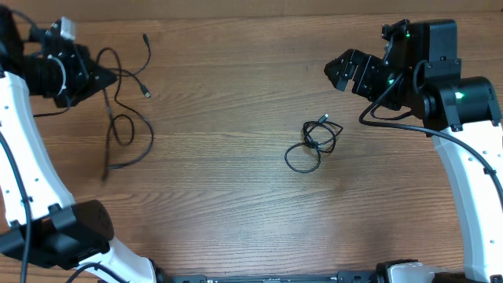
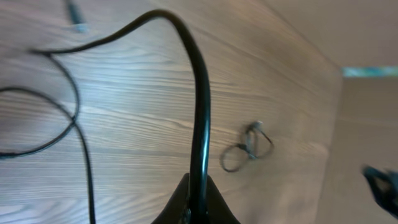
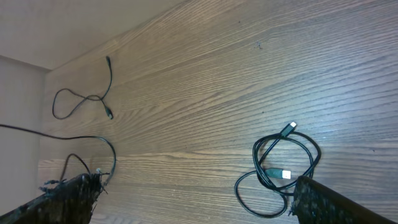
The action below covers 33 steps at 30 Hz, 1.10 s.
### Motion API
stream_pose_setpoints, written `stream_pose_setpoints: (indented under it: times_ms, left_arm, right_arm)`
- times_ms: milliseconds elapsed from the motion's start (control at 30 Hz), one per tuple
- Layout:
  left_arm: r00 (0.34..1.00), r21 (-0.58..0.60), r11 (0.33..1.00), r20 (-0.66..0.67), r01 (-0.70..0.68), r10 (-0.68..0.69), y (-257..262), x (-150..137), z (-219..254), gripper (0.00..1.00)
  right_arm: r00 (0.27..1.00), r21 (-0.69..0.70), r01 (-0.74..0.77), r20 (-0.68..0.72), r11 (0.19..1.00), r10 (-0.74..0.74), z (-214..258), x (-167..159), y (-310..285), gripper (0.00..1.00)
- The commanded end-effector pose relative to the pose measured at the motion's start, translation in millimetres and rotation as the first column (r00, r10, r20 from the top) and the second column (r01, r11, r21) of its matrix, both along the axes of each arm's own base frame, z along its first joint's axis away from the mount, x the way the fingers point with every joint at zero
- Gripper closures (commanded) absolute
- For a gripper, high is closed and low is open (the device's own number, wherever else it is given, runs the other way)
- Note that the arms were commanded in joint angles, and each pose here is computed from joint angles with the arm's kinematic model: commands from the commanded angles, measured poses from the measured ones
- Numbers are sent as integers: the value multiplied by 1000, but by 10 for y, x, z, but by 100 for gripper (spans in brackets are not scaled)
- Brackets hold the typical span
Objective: Untangle cables
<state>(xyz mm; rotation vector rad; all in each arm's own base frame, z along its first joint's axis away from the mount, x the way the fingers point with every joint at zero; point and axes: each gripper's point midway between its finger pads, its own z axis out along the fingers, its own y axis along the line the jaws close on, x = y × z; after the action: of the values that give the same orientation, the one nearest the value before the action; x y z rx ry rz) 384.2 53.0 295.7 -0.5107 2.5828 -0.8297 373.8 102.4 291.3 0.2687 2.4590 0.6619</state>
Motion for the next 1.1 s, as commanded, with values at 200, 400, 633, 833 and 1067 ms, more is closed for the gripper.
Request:
stream_pose_setpoints:
  times_ms: [200, 400, 633, 833, 1067]
  left_arm:
    - [974, 39, 973, -13, -227, 228, 1080, 101, -602, 96]
    - [944, 12, 947, -77, -322, 322, 1527, 64, -960, 96]
    - [986, -305, 946, 80, -112, 143, 1064, 223, -734, 96]
    - [974, -431, 899, 226, 70, 32, 469, 281, -181, 96]
    - [925, -360, 890, 349, 281, -150, -461, 230, 527, 96]
  right_arm:
    - [1000, 6, -1, 28, 1000, 0, 97, 25, -9, 0]
    - [1000, 6, -1, 28, 1000, 1, 97, 25, -9, 0]
    - [999, 7, -1, 39, 1000, 0, 115, 44, -7, 0]
    - [999, 8, -1, 44, 1000, 0, 124, 53, -6, 0]
    - [999, 4, -4, 36, 1000, 4, 107, 37, -8, 0]
